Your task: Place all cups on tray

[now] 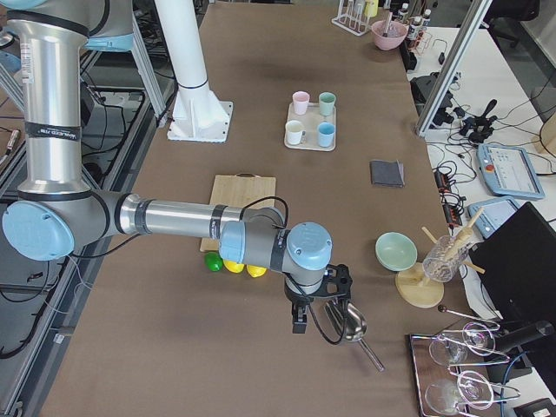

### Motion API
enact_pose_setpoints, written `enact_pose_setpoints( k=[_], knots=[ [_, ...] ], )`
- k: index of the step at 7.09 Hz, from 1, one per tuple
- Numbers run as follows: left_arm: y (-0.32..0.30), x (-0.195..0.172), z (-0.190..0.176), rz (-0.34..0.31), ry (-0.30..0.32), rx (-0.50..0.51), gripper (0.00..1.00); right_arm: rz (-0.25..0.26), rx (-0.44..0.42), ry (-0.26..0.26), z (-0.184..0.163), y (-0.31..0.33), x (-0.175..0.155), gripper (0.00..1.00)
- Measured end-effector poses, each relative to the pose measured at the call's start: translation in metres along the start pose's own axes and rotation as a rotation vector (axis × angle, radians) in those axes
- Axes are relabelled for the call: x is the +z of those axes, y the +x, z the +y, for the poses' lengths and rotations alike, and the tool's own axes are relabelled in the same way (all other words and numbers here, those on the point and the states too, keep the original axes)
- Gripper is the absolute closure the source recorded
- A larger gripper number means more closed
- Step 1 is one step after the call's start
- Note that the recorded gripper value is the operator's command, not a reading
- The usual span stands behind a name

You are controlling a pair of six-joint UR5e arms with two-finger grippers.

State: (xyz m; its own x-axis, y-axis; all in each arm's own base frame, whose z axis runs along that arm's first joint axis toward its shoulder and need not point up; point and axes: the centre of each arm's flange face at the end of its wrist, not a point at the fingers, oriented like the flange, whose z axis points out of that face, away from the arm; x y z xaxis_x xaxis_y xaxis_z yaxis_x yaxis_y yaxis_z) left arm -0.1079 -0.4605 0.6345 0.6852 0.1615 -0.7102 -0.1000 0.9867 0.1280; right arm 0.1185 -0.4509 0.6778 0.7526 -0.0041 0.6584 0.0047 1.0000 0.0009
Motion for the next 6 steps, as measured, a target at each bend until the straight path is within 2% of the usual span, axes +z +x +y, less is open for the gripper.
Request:
enact_pose_setpoints(
  k=[6],
  knots=[
    [-0.0005, 0.0010, 0.0018, 0.000, -0.001, -0.001, 0.02, -0.001, -0.003, 0.004, -0.0004, -0.0016, -0.0017, 0.00]
  ],
)
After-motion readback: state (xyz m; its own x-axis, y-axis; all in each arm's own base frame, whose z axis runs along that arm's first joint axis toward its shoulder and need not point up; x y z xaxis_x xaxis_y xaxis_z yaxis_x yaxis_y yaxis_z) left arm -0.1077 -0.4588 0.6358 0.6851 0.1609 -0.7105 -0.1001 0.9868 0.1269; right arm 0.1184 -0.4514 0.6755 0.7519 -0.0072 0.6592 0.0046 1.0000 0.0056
